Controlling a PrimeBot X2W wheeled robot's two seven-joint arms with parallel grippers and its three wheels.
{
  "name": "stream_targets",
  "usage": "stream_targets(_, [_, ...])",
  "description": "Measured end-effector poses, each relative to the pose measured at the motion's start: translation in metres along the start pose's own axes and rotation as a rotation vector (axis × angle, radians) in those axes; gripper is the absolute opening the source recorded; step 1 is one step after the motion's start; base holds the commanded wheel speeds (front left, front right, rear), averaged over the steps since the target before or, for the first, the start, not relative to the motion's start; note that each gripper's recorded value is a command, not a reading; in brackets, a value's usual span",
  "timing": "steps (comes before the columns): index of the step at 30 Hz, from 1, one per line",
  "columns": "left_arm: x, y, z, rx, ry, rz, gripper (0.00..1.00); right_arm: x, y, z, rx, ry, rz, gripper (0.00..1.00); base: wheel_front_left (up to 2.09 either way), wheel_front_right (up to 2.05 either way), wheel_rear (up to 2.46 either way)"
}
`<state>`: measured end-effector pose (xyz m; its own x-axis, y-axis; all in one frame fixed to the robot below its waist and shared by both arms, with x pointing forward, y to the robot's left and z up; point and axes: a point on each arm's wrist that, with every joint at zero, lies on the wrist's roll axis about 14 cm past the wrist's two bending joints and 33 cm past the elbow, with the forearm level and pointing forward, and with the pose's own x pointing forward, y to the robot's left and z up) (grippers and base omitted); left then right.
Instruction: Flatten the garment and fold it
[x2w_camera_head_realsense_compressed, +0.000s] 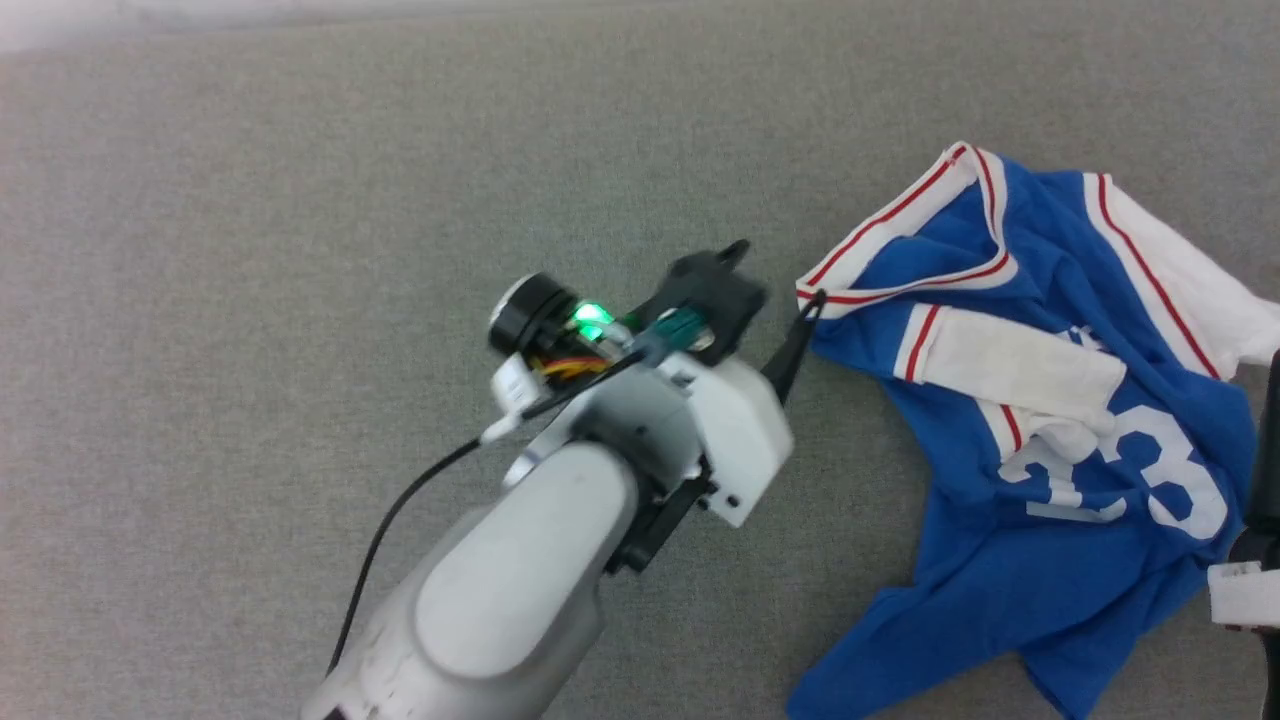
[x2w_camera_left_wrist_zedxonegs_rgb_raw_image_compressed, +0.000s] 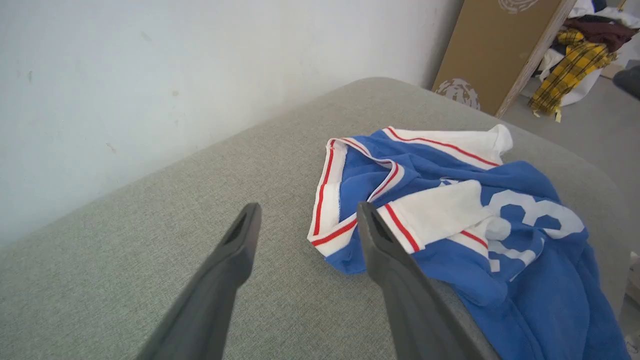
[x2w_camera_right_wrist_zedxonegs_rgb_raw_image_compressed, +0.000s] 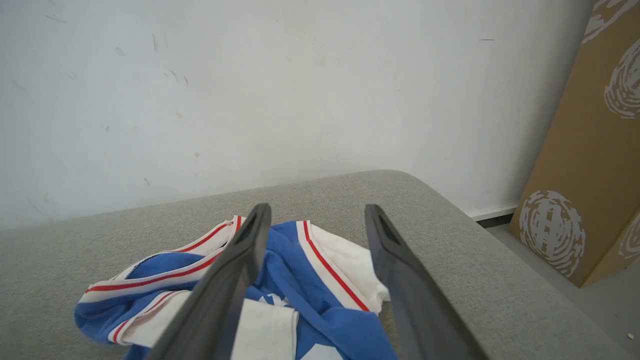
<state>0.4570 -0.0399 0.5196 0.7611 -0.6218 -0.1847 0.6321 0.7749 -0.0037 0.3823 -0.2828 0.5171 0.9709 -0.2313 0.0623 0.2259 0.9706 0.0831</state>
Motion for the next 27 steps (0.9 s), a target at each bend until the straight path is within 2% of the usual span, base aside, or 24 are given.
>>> stream_targets(4, [0.024,-0.009,-0.029,0.023,0.159,-0.065,1.00,0.010,-0.001,-0.004,-0.019,0.015,-0.006,1.00,0.00,0.00,0.00])
stream_targets(8, [0.039,-0.005,-0.062,-0.010,0.278,-0.062,1.00,0.020,-0.004,-0.009,-0.033,0.021,-0.019,1.00,0.00,0.00,0.00])
stream_targets(12, [0.051,-0.002,-0.085,-0.048,0.328,-0.050,1.00,0.022,-0.007,-0.021,-0.039,0.054,-0.030,1.00,0.00,0.00,0.00])
stream_targets(19, [0.062,-0.026,-0.112,-0.131,0.374,-0.133,1.00,0.016,-0.019,-0.041,-0.047,0.116,-0.064,1.00,0.00,0.00,0.00])
stream_targets(23, [0.068,-0.038,-0.114,-0.137,0.378,-0.173,1.00,0.014,-0.021,-0.045,-0.047,0.131,-0.072,1.00,0.00,0.00,0.00])
stream_targets(24, [0.069,-0.040,-0.115,-0.137,0.376,-0.180,0.23,0.015,-0.021,-0.046,-0.047,0.133,-0.073,1.00,0.00,0.00,0.00])
stream_targets(25, [0.071,-0.042,-0.116,-0.131,0.376,-0.188,0.00,0.015,-0.021,-0.046,-0.047,0.132,-0.073,1.00,0.00,0.00,0.00])
stream_targets(27, [0.073,-0.044,-0.117,-0.124,0.372,-0.199,0.00,0.017,-0.021,-0.046,-0.047,0.126,-0.073,1.00,0.00,0.00,0.00])
